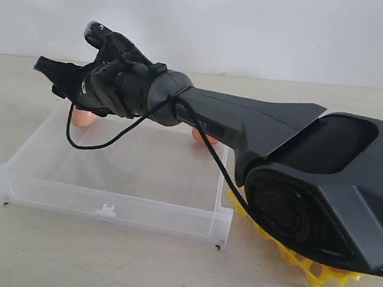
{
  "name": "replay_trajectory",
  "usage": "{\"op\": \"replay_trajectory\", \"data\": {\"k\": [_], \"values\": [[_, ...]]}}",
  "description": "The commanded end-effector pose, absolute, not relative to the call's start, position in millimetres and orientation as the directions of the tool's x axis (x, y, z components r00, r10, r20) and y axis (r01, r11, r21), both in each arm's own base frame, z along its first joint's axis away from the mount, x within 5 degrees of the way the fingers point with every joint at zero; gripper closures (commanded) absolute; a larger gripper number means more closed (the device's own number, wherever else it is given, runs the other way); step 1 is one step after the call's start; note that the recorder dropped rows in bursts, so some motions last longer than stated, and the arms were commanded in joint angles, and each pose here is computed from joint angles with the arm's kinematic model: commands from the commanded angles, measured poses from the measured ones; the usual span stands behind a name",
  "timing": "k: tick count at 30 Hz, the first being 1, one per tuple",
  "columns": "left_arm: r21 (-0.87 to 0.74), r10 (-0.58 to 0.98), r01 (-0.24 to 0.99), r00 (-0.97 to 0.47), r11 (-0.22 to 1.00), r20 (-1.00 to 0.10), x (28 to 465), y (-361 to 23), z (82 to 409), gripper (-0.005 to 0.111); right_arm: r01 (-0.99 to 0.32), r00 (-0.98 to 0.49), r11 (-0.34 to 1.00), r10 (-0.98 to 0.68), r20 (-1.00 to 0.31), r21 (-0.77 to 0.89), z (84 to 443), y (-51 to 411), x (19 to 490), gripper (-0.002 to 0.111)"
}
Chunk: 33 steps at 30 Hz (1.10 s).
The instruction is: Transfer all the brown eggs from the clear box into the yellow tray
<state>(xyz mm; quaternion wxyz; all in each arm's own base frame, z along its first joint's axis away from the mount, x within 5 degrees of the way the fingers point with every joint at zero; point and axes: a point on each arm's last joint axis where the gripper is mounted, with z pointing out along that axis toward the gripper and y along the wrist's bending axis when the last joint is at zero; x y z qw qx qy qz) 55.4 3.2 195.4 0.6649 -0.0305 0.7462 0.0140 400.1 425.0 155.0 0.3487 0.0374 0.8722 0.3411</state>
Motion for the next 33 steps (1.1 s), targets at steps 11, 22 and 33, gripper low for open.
{"op": "replay_trajectory", "data": {"k": [11, 22, 33], "values": [[-0.015, -0.023, -0.065, -0.114, 0.998, -0.993, 55.8, 3.3, 194.8, 0.111, -0.174, -0.752, 0.776, 0.293, -0.59, 0.607, 161.4, 423.6, 399.8, 0.052], [-0.015, -0.023, -0.065, -0.114, 0.998, -0.993, 55.8, 3.3, 194.8, 0.111, -0.06, -0.778, 0.767, 0.365, -0.511, 0.639, 157.6, 420.8, 398.9, 0.052], [-0.015, -0.023, -0.065, -0.114, 0.998, -0.993, 55.8, 3.3, 194.8, 0.111, -0.022, -0.787, 0.727, 0.41, -0.461, 0.686, 142.0, 428.7, 395.4, 0.052]]}}
